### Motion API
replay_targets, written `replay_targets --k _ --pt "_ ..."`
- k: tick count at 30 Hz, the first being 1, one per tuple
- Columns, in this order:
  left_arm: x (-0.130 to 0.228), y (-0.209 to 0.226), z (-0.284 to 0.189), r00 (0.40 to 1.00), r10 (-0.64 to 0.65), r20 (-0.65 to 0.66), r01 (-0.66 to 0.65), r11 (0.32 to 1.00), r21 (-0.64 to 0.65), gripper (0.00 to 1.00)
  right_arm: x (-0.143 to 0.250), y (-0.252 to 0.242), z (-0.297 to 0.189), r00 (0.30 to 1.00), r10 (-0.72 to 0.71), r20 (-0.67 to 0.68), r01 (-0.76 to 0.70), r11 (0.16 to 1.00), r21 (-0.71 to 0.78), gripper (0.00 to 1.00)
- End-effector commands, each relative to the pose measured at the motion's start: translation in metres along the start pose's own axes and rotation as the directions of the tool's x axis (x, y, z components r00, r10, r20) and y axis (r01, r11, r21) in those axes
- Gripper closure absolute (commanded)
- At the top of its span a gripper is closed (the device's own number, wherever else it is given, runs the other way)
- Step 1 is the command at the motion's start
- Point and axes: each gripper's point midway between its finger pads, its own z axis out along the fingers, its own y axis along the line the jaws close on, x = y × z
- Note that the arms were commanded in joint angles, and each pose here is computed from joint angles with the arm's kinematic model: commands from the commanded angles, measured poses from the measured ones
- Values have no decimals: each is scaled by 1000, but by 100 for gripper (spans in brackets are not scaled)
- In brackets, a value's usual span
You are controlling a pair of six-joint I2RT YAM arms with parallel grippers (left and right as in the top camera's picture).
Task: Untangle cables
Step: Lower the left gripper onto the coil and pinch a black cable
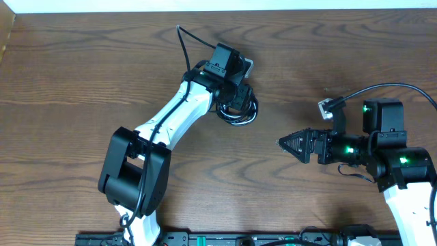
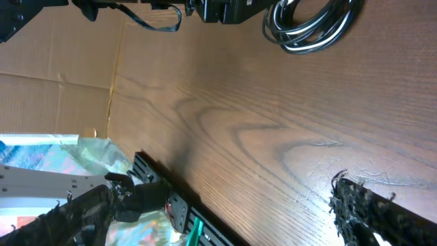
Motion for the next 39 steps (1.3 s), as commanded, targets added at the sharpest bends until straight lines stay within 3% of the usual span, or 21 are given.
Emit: replay_targets --k 1,19,21,33,39 --pt "10 7 7 999 22 -28 -23 999 -24 43 -2 4 0 1000 -23 0 23 1000 -4 1" --pt "16 10 20 999 22 -49 -23 999 -24 45 1 3 0 1000 -11 -11 10 1000 -2 1" --pt "18 11 23 998 20 -58 -21 1000 -23 53 3 3 -1 1000 -2 -19 2 1000 1 1" --pt "12 11 23 999 26 -33 -27 999 -23 60 3 2 -1 1000 -2 -17 2 1000 4 1" --pt "12 11 23 999 26 -34 -27 999 -23 80 4 2 -1 1000 3 -22 -3 1000 6 1"
